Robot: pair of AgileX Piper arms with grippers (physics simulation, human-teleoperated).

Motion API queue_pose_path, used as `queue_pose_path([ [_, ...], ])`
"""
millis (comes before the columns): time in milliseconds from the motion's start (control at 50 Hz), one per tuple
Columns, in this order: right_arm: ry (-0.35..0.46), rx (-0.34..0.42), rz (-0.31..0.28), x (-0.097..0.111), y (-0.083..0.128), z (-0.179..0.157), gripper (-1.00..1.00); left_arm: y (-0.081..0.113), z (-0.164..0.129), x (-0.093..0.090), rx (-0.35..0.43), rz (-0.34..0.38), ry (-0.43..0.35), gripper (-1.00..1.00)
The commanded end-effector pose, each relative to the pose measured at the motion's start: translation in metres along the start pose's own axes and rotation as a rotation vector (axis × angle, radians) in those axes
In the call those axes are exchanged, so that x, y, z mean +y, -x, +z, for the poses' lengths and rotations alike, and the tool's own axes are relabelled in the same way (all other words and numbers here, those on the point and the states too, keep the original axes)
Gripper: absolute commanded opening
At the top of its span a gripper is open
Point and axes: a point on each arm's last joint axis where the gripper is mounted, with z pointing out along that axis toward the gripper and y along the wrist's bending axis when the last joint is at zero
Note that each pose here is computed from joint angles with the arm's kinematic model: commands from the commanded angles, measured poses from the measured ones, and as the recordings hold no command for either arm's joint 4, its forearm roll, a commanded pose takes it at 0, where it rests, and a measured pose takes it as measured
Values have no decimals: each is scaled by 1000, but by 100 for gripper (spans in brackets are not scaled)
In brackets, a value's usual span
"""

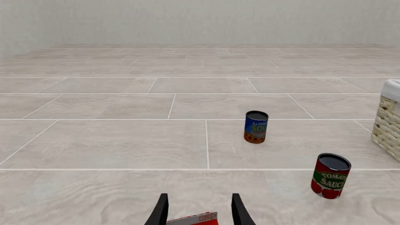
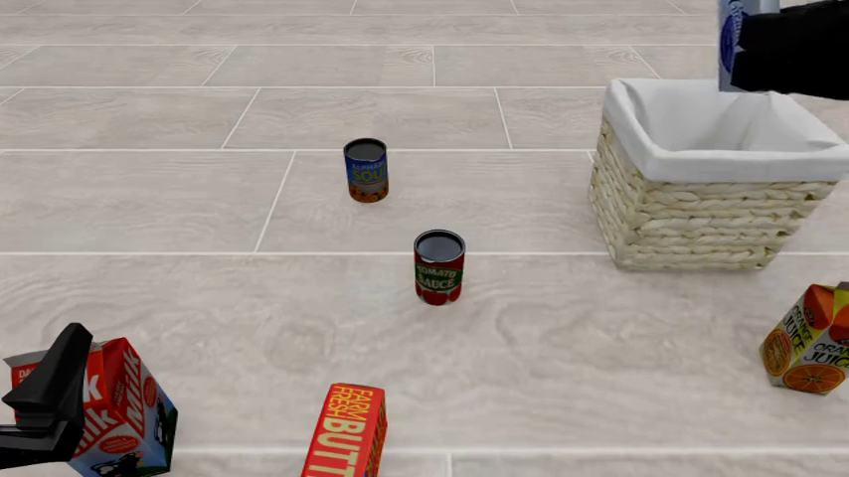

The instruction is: Pick the cream cheese and place it in the basket.

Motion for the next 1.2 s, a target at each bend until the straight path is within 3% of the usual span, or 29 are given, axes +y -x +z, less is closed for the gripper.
queue_pose_path([
  [20, -99, -30, 95, -26, 13, 28, -100, 0, 0, 0, 0, 0, 0, 100],
  [120, -163, -7, 143, -47, 9, 54, -100, 0, 0, 0, 0, 0, 0, 100],
  [180, -183, 31, 115, -56, 3, 68, -100, 0, 0, 0, 0, 0, 0, 100],
  [420, -222, 172, 137, -85, -11, 122, -100, 0, 0, 0, 0, 0, 0, 100],
  [460, -231, 213, 82, -95, -16, 132, -100, 0, 0, 0, 0, 0, 0, 100],
  [660, -204, 297, 100, -97, -23, 161, -100, 0, 0, 0, 0, 0, 0, 100],
  [760, -192, 333, 55, -99, -27, 168, -100, 0, 0, 0, 0, 0, 0, 100],
  [840, -193, 356, 68, -102, -31, 176, -100, 0, 0, 0, 0, 0, 0, 100],
  [920, -188, 408, 40, -108, -44, 186, -100, 0, 0, 0, 0, 0, 0, 100],
  [1100, -144, 486, 24, -101, -51, 200, -100, 0, 0, 0, 0, 0, 0, 100],
  [1200, -139, 525, -4, -109, -57, 209, -100, 0, 0, 0, 0, 0, 0, 100],
])
